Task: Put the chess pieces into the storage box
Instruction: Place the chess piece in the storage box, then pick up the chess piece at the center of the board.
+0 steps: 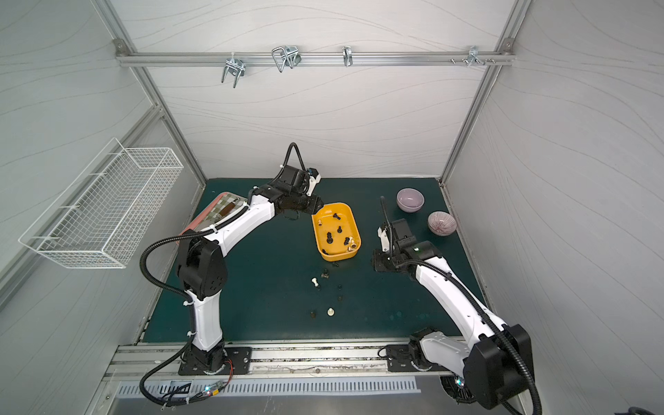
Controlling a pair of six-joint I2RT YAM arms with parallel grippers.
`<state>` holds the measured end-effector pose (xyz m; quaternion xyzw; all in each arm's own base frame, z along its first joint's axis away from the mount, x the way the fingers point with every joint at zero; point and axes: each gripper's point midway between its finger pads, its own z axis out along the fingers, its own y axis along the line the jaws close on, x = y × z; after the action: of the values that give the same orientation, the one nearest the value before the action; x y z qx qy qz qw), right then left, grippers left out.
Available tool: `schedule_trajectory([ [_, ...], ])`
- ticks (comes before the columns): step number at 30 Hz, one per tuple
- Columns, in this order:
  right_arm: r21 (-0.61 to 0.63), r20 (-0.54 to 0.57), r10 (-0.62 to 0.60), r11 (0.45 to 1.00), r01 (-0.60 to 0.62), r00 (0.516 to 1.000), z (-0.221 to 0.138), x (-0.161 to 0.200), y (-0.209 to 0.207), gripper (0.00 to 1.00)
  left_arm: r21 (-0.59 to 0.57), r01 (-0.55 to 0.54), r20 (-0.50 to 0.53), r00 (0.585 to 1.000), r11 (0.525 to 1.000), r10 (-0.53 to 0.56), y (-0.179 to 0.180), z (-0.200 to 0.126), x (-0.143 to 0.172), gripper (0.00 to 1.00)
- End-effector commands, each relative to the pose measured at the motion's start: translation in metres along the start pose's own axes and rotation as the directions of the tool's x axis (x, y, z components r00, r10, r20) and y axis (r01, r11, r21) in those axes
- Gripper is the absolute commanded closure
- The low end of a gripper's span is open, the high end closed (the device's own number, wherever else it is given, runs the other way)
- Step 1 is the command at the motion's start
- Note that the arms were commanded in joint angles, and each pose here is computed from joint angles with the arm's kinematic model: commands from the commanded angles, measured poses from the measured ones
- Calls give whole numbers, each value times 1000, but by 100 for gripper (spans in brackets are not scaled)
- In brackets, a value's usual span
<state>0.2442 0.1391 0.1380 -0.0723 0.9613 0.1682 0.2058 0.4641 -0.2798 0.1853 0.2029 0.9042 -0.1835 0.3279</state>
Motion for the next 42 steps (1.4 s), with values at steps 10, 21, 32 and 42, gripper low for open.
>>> schedule_trajectory([
  [10, -32, -18, -55, 998, 54, 998, -1, 3, 8, 61, -23, 26, 83, 996, 999, -24, 4, -41, 0, 58],
  [21, -32, -33, -102, 994, 101, 994, 4, 2, 18, 61, -49, 59, 57, 997, 997, -57, 12, -55, 28, 58],
  [32, -44, -50, -147, 988, 145, 988, 11, 6, 31, 61, -59, 85, 44, 996, 995, -83, 15, -67, 49, 58],
  [42, -59, -71, -192, 980, 188, 979, 19, 7, 43, 61, -77, 103, 35, 994, 992, -101, 19, -74, 66, 58],
])
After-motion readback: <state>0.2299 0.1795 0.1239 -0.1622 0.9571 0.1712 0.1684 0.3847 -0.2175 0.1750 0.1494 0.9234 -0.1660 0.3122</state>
